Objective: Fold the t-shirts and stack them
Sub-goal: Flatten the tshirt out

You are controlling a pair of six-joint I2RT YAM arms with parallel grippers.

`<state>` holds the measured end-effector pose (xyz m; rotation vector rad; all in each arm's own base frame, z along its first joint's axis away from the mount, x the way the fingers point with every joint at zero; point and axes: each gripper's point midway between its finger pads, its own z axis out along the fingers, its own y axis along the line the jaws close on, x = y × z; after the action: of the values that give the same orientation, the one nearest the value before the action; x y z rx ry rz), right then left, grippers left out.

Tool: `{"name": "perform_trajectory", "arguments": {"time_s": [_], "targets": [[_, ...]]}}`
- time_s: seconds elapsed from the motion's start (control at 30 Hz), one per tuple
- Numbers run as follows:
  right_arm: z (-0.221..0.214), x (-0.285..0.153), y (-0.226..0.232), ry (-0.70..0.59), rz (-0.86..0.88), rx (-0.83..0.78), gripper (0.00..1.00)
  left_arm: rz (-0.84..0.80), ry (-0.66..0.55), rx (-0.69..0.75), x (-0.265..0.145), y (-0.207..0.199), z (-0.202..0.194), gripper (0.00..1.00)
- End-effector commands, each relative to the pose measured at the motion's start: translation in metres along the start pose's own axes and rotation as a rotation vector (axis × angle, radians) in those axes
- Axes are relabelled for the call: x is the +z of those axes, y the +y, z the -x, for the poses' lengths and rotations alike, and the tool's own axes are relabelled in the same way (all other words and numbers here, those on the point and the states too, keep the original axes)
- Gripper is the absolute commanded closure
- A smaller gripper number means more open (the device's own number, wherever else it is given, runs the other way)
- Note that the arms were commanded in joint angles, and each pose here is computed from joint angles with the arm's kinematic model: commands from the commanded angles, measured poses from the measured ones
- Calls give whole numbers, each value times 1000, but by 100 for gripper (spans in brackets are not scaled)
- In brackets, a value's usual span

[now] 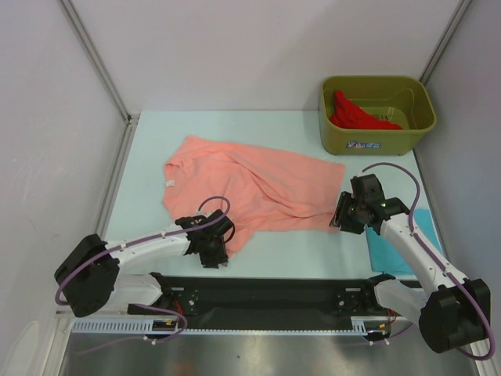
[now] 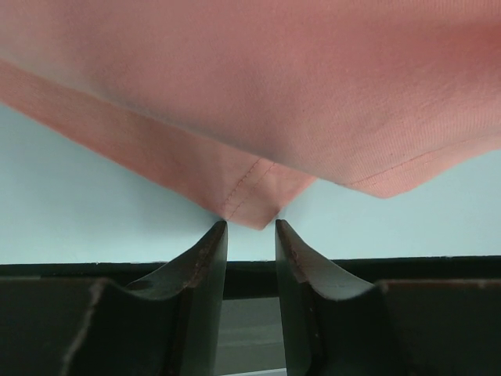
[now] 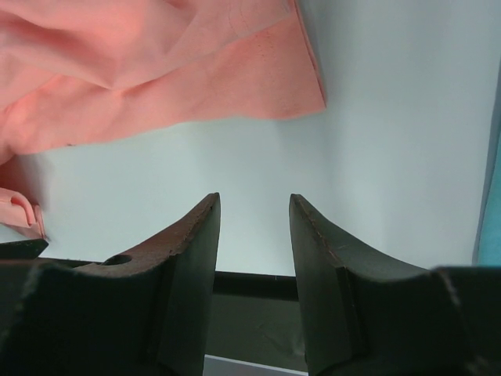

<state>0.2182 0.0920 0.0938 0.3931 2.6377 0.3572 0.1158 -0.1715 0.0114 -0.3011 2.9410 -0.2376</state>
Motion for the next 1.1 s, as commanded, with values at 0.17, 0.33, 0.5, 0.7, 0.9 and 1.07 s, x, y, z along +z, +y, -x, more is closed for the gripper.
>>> {"name": "perform_trajectory", "arguments": {"time_s": [0.17,0.33,0.5,0.7,0.9,1.07], "targets": [[-1,6,4,5,8,32,54,38,-22,-24,12,4,5,65],[-3,15,6,24,8,64,53,69,-46,-21,17,15,10,68],[-5,25,5,53,-7,80,52,99,-87,16,20,20,23,87],[-7,39,-5,67,-69,98,45,136,-120,71,3,24,32,100],[2,51,-25,46,-139,141,61,72,-207,66,-46,22,44,100],[4,65,-35,64,-154,175,62,-12,-283,62,-82,17,53,100]]}}
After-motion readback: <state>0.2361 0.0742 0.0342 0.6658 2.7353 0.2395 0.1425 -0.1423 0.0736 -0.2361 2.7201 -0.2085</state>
